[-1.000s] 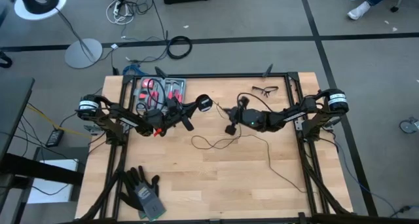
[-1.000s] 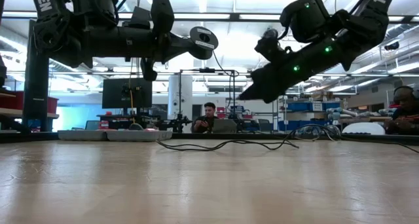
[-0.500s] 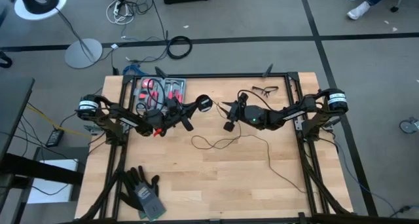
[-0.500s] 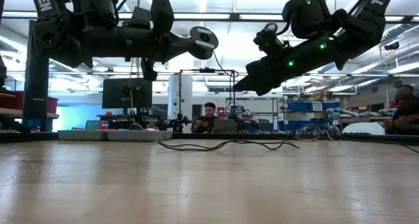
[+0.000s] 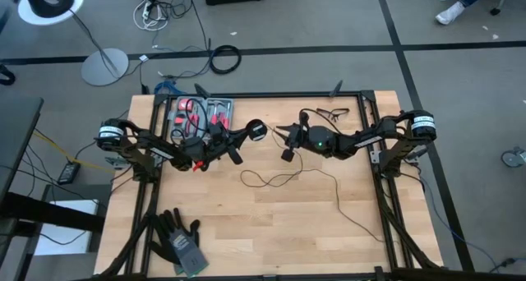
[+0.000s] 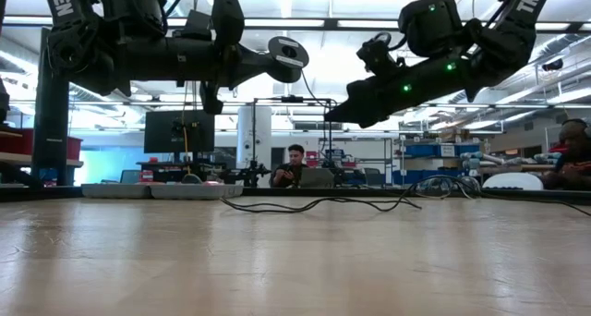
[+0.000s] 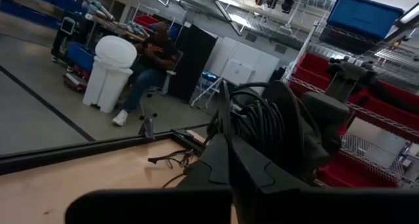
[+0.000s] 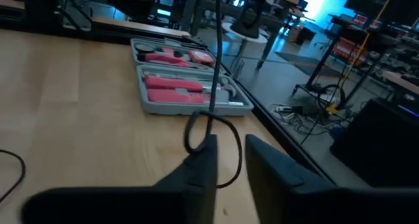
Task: Coil cords
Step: Coil the black wire on the black spool
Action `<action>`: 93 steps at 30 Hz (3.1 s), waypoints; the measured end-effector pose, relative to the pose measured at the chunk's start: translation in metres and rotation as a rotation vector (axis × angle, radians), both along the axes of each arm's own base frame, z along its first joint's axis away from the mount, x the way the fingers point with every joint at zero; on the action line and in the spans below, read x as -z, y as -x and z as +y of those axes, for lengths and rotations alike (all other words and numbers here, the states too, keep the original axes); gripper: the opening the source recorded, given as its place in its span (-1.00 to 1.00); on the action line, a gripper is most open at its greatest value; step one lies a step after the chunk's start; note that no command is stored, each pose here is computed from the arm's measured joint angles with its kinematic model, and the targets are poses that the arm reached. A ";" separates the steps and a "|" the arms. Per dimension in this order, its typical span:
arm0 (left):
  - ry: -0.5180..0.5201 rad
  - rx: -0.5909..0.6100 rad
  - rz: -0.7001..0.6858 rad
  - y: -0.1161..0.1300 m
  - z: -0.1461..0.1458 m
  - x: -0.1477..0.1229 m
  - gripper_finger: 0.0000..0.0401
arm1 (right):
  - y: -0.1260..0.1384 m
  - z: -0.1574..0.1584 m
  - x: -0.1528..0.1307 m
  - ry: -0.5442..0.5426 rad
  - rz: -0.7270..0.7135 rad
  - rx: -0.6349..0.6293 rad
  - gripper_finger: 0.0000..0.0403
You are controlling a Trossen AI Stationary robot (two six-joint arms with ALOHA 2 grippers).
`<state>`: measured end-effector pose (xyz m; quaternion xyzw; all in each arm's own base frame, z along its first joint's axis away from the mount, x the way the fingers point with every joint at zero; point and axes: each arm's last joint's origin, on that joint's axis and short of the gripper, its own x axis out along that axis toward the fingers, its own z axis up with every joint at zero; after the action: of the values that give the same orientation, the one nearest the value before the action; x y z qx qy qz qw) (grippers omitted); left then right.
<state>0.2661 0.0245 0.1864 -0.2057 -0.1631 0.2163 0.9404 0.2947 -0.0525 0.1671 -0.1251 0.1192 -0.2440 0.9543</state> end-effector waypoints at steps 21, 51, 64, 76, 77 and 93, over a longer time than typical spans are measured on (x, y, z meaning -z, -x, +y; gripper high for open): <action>0.143 -0.190 0.007 0.002 0.005 0.008 -1.00 | 0.004 -0.003 0.014 -0.220 0.033 0.028 -0.91; 0.095 -0.161 0.054 0.001 0.005 0.009 -1.00 | -0.025 -0.023 0.038 -0.087 -0.157 0.042 -0.32; 0.095 -0.158 0.043 0.001 0.004 0.008 -1.00 | -0.032 -0.027 0.045 -0.208 -0.067 0.079 -0.95; 0.069 -0.259 0.074 0.003 0.006 0.009 -1.00 | -0.057 0.026 0.042 -0.274 0.040 -0.110 -0.99; 0.063 -0.276 0.080 0.003 0.007 0.009 -1.00 | -0.059 0.031 0.042 -0.273 0.066 -0.121 -1.00; -0.009 -0.303 0.260 0.003 0.009 0.021 -1.00 | -0.088 0.064 0.025 -0.331 0.378 -0.379 -1.00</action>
<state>0.2634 0.0334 0.1658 -0.1446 -0.0703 0.3796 0.9111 0.3824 0.0117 0.1423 -0.0313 0.3070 -0.0116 0.9511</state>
